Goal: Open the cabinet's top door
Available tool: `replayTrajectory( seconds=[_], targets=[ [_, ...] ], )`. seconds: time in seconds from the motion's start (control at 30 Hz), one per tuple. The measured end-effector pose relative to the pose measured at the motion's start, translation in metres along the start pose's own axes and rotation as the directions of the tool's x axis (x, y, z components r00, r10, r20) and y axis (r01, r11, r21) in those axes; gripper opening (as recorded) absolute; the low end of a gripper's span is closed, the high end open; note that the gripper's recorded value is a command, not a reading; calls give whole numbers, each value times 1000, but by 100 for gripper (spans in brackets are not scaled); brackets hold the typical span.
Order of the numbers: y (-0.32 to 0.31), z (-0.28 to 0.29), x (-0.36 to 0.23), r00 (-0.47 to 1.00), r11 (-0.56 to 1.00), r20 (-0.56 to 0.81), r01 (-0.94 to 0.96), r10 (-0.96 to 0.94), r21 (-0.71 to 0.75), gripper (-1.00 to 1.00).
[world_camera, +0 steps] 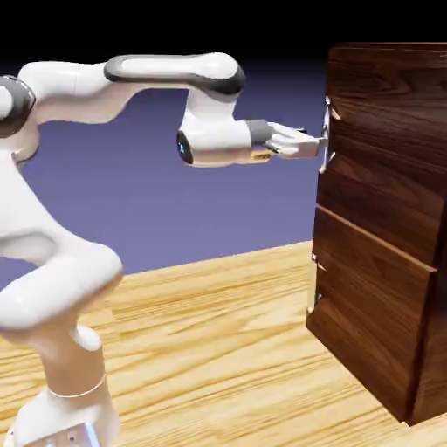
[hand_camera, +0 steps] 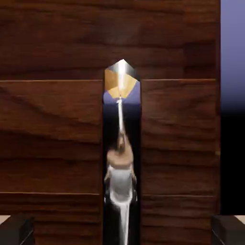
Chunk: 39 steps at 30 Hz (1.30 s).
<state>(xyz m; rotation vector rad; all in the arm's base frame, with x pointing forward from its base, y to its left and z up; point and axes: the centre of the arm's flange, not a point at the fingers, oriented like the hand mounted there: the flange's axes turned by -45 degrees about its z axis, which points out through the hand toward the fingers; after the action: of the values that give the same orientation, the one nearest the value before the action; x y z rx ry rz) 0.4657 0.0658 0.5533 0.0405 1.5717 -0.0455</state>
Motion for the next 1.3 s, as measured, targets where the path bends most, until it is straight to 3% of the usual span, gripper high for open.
replayTrajectory(
  seconds=[0.03,0.07,0.87,1.3],
  targets=[
    [-1,11,0,1000,1000,1,-2,2,-1,0],
    [-1,12,0,1000,1000,1,-3,3,-1,-100],
    [-28,-33,0,1000,987,2,-1,2,-159,-100],
    [-75,-87,0,1000,931,2,-1,2,-366,-100]
  ],
)
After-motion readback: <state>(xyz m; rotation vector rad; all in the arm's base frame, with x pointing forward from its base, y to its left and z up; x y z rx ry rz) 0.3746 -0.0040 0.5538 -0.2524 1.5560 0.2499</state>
